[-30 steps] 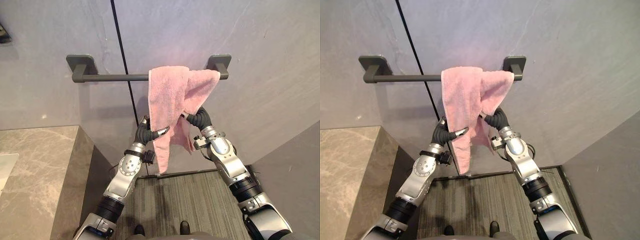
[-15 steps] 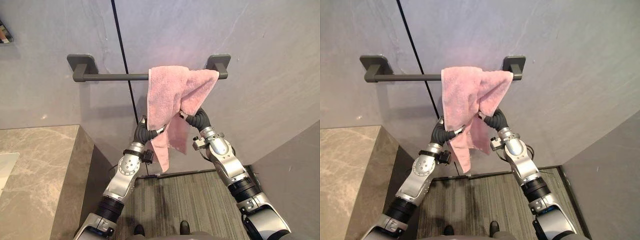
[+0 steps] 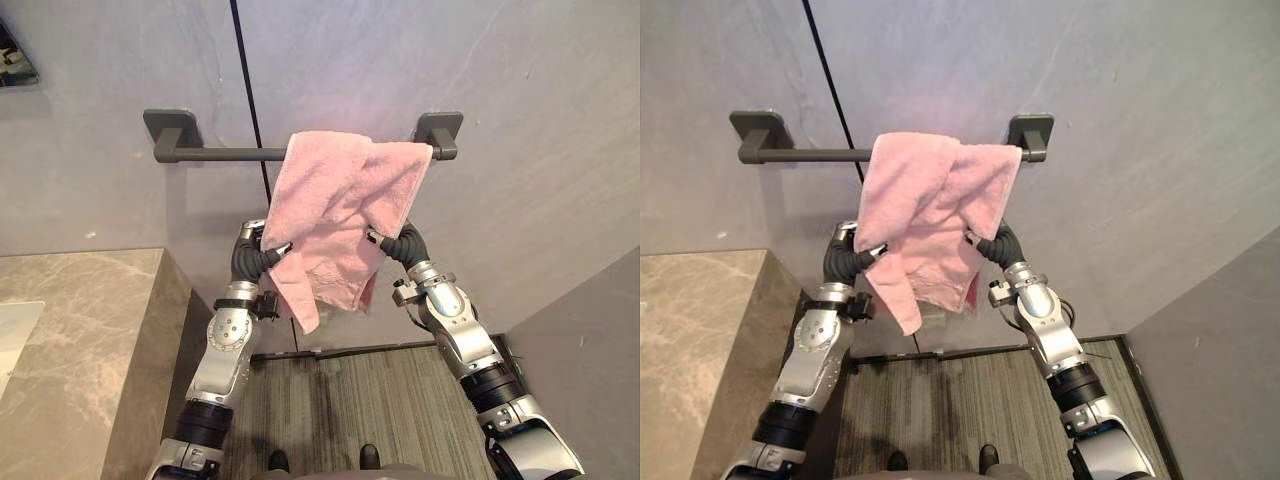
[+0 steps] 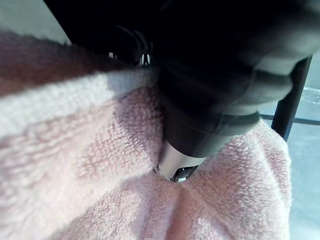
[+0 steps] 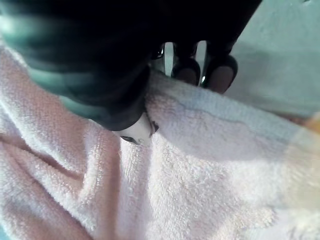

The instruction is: Organize washtable

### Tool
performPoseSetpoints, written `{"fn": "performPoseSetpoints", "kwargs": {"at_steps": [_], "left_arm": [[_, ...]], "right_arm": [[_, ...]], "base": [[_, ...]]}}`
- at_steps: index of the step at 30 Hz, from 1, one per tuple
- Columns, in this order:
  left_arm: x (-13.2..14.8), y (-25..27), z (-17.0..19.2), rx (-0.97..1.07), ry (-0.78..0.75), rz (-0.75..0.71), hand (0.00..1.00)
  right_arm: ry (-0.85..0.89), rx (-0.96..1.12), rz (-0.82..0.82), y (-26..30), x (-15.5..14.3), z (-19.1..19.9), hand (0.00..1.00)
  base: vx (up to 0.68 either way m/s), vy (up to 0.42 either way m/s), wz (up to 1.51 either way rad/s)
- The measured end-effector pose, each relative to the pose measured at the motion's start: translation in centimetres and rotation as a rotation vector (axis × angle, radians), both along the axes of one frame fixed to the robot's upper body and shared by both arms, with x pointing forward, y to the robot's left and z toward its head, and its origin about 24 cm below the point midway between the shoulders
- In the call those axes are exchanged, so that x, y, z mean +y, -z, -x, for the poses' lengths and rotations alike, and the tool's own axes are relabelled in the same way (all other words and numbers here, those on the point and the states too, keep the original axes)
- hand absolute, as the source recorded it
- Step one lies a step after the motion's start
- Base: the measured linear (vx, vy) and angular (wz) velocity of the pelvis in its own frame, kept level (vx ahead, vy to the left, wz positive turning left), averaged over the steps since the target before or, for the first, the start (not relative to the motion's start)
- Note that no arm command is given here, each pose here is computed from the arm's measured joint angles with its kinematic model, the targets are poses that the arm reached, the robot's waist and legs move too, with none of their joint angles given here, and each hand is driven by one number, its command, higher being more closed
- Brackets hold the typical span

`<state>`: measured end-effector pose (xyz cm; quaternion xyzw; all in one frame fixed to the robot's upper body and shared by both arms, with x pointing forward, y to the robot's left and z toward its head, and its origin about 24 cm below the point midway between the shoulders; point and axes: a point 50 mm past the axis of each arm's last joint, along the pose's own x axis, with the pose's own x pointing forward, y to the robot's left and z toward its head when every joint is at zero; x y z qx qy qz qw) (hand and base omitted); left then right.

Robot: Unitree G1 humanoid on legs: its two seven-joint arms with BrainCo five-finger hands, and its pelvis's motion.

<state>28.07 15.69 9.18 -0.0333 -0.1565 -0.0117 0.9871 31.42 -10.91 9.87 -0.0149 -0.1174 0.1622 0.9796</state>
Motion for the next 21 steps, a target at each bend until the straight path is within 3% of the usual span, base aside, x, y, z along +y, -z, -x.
{"fn": "performPoseSetpoints", "kwargs": {"at_steps": [21], "left_arm": [[1.1, 1.3, 1.1, 0.039, -0.039, 0.131, 1.0]], "right_arm": [[-0.043, 0.015, -0.02, 0.6, 1.0, 0.5, 1.0]], "base": [[0.0, -0.003, 0.02]]}}
